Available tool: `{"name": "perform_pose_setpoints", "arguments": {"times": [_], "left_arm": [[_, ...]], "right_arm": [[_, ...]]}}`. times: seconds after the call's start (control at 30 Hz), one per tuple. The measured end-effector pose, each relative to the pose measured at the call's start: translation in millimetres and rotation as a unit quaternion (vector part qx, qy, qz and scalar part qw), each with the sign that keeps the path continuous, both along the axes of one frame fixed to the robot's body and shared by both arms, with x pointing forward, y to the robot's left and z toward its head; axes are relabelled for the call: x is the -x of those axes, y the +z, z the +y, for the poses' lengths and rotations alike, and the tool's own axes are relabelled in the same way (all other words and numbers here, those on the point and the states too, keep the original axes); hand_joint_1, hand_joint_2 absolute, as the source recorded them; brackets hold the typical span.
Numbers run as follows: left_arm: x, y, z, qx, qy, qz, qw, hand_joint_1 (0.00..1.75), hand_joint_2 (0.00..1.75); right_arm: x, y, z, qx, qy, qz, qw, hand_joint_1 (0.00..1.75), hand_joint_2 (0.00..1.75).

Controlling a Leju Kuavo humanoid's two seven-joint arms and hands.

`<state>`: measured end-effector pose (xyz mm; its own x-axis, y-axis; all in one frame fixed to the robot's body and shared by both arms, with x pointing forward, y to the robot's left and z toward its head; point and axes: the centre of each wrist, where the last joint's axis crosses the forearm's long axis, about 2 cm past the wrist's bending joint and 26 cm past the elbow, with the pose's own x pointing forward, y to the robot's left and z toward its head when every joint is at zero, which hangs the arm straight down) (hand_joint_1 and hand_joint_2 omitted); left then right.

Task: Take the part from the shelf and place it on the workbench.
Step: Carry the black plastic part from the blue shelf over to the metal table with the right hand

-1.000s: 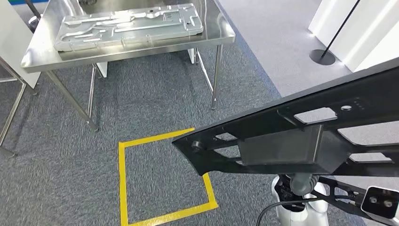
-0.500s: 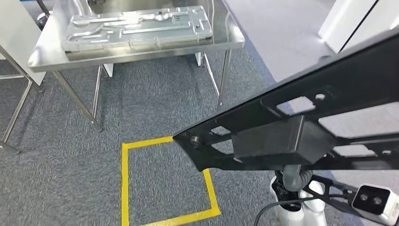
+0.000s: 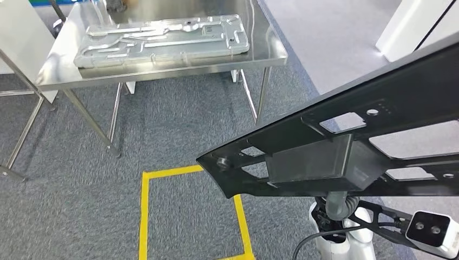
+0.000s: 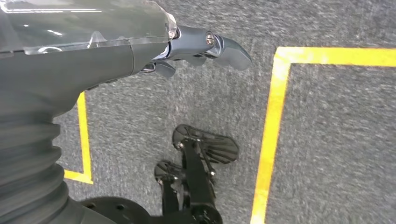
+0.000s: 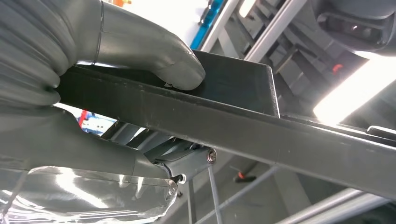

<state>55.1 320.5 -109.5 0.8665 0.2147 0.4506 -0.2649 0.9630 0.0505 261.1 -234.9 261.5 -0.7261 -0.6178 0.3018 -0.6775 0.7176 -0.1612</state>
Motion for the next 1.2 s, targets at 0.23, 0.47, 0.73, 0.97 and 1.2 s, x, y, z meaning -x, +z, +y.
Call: {"name": "perform_pose_setpoints", "arguments": {"times": [0.23,0.47,0.73,0.97,1.2], "left_arm": [[-1.3,0.2,-0.1,-0.001,-0.003,-0.001,1.000,0.00,1.75],[-0.2,0.0,-0.7,0.000,-0.004,0.000,1.000,0.00,1.75],[-3.3,0.4,-0.8,0.000,-0.004,-0.003,1.000,0.00,1.75],[2.9,-0.4,-0.2,0.000,-0.004,0.003,1.000,0.00,1.75],[-0.3,0.0,-0.3,0.000,-0.004,0.000,1.000,0.00,1.75]], "right_arm": [[0.1,0.4,-0.1,0.001,0.003,-0.002,1.000,1.75,1.75],[0.7,-1.6,-0.1,0.001,0.005,0.001,1.000,1.75,1.75],[0.3,-1.7,-0.2,-0.002,0.010,0.002,1.000,1.75,1.75],[-0.1,-4.1,0.1,-0.002,0.010,0.007,1.000,1.75,1.75],[-0.9,-3.0,-0.1,0.002,0.015,0.003,1.000,1.75,1.75]]}}
